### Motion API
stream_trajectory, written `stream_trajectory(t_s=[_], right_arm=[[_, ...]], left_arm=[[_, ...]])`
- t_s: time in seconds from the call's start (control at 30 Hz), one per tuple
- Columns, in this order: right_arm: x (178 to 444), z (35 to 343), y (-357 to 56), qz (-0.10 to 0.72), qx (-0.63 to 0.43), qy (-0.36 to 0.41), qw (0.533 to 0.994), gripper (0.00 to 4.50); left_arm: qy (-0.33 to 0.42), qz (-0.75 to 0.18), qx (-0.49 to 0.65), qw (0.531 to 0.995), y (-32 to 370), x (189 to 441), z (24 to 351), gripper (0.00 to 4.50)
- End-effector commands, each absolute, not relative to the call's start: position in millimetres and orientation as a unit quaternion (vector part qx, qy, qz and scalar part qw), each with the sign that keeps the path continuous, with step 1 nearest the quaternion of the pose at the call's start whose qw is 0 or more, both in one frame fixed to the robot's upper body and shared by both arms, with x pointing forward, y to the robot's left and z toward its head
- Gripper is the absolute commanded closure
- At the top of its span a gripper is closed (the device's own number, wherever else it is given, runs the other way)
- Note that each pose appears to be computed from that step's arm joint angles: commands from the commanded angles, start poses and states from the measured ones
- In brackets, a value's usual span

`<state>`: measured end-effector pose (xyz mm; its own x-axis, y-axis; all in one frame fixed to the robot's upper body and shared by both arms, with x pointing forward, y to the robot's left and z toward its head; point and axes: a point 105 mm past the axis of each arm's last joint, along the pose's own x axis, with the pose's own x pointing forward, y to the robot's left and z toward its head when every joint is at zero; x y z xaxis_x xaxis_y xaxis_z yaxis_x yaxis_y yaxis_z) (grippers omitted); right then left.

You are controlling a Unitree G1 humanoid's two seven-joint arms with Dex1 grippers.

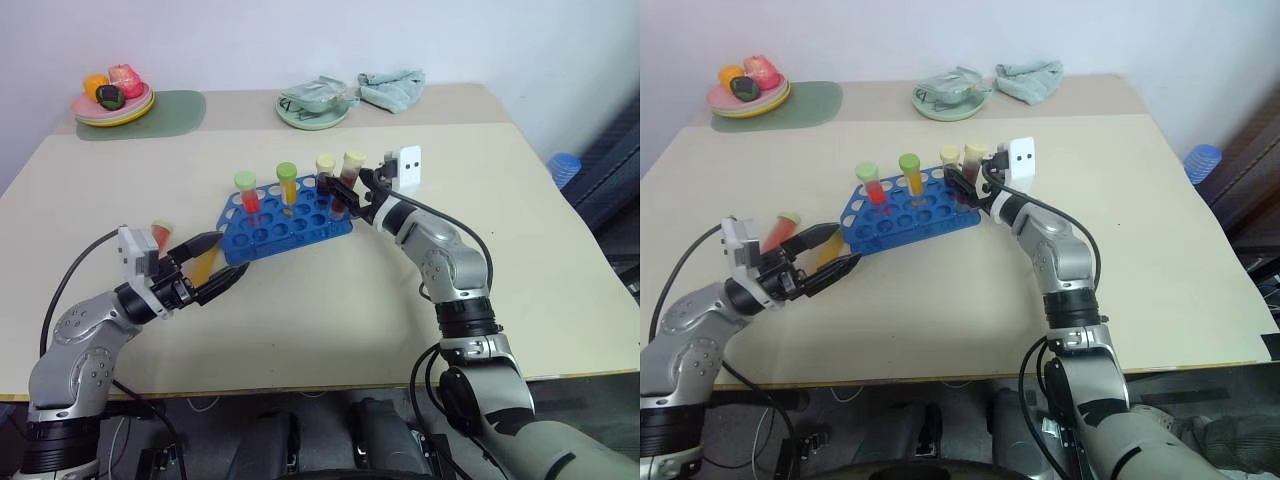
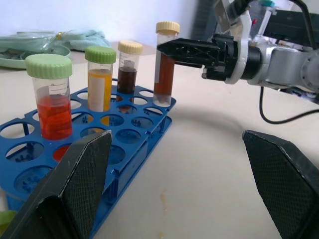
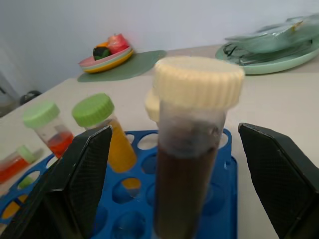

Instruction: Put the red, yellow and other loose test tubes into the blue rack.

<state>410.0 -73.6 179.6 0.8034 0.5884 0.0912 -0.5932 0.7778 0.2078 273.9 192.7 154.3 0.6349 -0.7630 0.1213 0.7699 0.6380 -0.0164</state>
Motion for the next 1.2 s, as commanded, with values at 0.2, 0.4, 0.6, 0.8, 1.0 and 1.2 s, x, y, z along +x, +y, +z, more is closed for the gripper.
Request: stream_trajectory(t_s=[0.2, 0.4, 0.6, 0.8, 1.0, 1.2], right_arm=[[415, 195, -76, 0.321, 0.112, -0.030, 0.940, 0.61], [415, 193, -75, 0.323, 0.108, -0.031, 0.940, 3.09], [413, 194, -75, 0.322, 0.101, -0.036, 0.941, 3.71], [412, 198, -74, 0.319, 0.094, -0.049, 0.942, 3.71], [401, 194, -67, 0.317, 0.069, -0.077, 0.943, 3.71], [394, 183, -63, 0.310, 0.037, -0.098, 0.945, 3.71]], left_arm=[[-0.072, -0.419, -0.021, 0.905, 192, 269, 161, 0.19], [-0.073, -0.416, -0.022, 0.906, 193, 268, 160, 0.19], [-0.072, -0.416, -0.024, 0.906, 193, 267, 159, 0.19], [-0.071, -0.417, -0.024, 0.906, 193, 268, 159, 0.19], [-0.071, -0.417, -0.024, 0.906, 194, 267, 159, 0.19], [-0.071, -0.417, -0.022, 0.906, 194, 267, 159, 0.19]])
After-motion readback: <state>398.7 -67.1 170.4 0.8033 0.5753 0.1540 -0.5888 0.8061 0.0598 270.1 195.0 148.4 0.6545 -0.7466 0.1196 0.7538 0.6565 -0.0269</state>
